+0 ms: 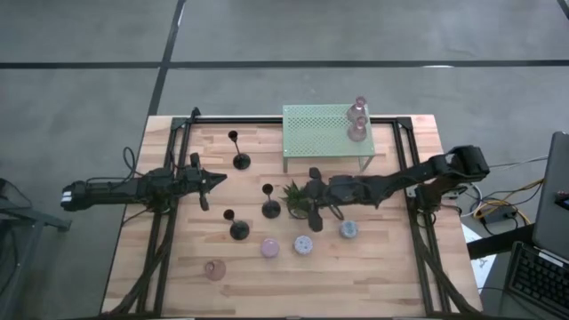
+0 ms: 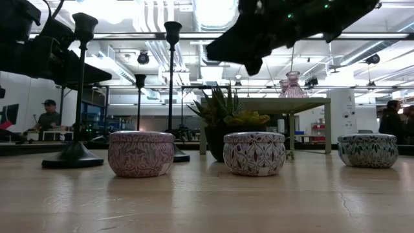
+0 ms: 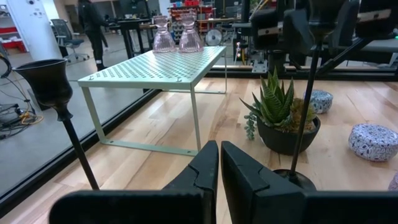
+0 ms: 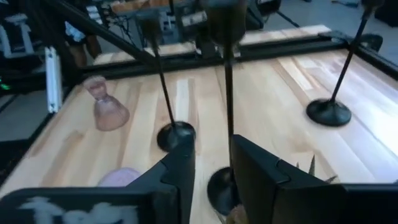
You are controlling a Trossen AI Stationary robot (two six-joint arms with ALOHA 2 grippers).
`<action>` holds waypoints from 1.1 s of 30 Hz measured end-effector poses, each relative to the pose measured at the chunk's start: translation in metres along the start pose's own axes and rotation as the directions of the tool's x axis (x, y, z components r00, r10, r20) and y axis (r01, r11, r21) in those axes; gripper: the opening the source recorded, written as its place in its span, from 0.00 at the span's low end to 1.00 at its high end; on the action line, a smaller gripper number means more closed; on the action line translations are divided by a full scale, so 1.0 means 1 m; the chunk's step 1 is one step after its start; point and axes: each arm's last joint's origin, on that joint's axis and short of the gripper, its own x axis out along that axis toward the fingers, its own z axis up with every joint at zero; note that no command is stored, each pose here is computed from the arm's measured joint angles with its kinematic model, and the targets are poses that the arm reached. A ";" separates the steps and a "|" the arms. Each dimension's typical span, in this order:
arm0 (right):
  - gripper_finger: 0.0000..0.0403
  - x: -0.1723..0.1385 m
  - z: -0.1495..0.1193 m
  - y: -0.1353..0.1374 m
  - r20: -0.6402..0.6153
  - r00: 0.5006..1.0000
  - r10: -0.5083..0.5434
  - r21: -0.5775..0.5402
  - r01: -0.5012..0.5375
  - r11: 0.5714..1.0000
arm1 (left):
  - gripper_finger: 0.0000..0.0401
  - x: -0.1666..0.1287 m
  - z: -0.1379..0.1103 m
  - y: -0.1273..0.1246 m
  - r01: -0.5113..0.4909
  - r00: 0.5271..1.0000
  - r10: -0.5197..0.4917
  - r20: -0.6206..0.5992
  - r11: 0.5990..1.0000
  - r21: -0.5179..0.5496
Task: Pick & Place candle stick holders
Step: Put the bottom right black candle holder on the shelf
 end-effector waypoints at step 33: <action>0.49 0.044 0.011 0.002 0.041 0.995 -0.087 -0.116 0.091 0.989 | 0.06 0.000 0.000 0.000 0.000 1.000 0.000 -0.002 1.000 0.001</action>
